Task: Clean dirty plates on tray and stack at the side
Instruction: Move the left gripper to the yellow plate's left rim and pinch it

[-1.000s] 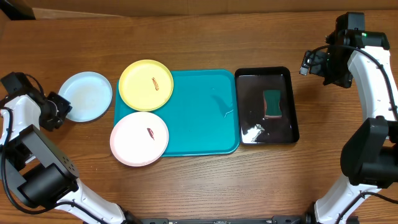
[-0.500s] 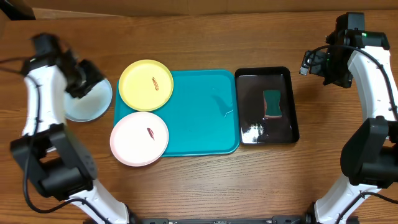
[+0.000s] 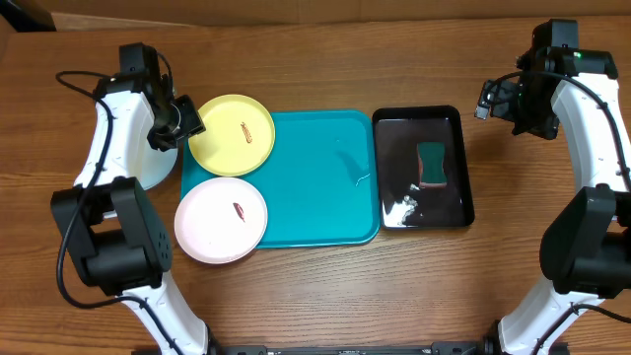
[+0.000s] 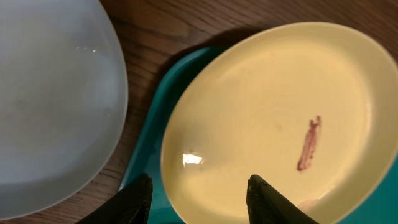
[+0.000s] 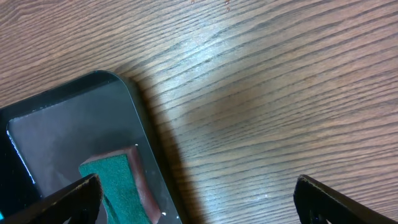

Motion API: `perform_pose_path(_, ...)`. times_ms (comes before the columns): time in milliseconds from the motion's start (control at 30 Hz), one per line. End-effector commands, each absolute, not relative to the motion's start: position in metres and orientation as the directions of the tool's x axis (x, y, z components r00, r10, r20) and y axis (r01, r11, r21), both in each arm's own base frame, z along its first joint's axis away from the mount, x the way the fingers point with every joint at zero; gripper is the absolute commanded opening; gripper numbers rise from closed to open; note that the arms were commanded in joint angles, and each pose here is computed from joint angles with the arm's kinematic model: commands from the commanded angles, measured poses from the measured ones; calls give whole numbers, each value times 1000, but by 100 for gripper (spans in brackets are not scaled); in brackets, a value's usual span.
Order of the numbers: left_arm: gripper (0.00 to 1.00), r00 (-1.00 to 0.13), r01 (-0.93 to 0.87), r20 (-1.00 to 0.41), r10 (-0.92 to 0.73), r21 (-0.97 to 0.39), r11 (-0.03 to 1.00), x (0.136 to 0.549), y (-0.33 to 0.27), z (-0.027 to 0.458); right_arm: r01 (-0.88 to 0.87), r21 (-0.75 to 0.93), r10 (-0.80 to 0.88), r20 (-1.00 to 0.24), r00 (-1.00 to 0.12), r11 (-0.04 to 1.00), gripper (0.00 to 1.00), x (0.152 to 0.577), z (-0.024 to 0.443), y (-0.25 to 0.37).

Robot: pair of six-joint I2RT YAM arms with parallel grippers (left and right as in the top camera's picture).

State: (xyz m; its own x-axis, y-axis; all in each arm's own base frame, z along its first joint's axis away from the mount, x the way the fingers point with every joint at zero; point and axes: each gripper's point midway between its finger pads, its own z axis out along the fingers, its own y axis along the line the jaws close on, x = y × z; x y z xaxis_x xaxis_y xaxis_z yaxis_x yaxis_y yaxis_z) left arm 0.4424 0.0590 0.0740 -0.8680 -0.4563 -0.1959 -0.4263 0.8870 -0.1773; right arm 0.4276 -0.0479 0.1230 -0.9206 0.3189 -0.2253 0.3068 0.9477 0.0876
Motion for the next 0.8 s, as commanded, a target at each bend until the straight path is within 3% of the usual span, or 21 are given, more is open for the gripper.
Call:
perform_pose_path(0, 48, -875, -434, -180, -449, -121, 893, 440, 70, 60, 301, 97, 316, -245, -917, 949, 100, 429, 130, -46)
perform_pose_path(100, 44, -879, -437, -157, -451, -116, 892, 438, 69, 51, 301, 97, 316, -245, -917, 949, 100, 429, 130, -46)
perform_pose_path(233, 31, -882, -439, -135, -451, -109, 892, 437, 69, 41, 301, 97, 316, -245, -917, 949, 100, 429, 130, -46)
perform_pose_path(767, 27, -888, -439, -103, -448, -103, 893, 433, 66, 29, 301, 97, 316, -245, -917, 949, 100, 429, 130, -46)
